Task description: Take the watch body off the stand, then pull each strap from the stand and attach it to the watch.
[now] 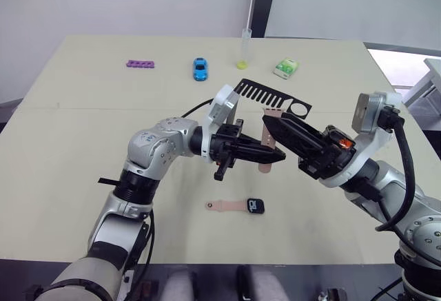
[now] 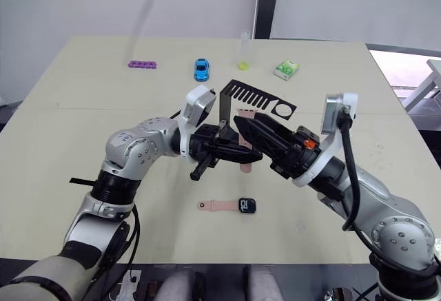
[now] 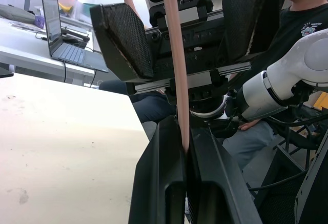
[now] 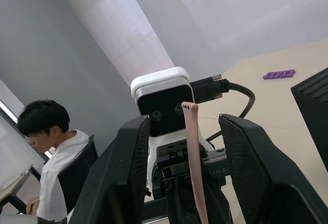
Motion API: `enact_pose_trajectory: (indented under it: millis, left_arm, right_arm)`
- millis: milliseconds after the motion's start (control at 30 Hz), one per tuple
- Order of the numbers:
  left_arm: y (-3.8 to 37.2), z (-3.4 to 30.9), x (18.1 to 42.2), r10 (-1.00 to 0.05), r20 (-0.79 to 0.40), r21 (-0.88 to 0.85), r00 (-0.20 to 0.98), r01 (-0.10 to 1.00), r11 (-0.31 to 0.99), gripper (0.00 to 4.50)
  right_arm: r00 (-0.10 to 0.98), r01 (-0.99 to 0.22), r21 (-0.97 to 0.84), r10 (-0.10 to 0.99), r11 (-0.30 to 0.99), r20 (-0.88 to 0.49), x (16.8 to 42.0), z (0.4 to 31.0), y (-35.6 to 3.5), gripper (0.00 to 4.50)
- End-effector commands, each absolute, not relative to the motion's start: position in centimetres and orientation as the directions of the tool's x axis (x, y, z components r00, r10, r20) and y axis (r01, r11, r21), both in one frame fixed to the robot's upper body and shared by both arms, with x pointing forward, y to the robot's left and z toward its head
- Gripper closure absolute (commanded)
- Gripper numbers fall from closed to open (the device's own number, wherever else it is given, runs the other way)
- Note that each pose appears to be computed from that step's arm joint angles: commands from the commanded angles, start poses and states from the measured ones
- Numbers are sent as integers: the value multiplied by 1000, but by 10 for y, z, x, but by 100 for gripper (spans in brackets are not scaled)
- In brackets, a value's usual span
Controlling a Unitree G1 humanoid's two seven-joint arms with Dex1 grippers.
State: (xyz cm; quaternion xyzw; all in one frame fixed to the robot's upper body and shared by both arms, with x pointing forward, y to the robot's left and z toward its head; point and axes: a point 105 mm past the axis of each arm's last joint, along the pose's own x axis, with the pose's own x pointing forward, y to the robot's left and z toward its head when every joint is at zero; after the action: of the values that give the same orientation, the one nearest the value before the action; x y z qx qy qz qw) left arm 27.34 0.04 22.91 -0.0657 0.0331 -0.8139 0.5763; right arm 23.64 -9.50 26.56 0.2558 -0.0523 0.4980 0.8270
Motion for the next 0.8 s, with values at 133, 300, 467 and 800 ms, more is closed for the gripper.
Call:
enact_pose_trajectory:
  millis: [133,300,467,800]
  left_arm:
    - [-1,242,272,-936,82,-87,-342,933,-349,450]
    - [-1,242,272,-937,82,-86,-339,935,-345,450]
    - [0,244,273,-938,89,-85,-334,936,-341,450]
    - [1,245,273,-938,88,-84,-334,936,-341,450]
  right_arm:
    - [479,-868,337,794,365,374,231,275,-96,220]
    - [479,-869,334,793,365,376,231,276,-96,220]
    - [479,-868,333,794,367,374,231,275,-96,220]
    - [469,-875,327,795,357,384,230,277,-96,220]
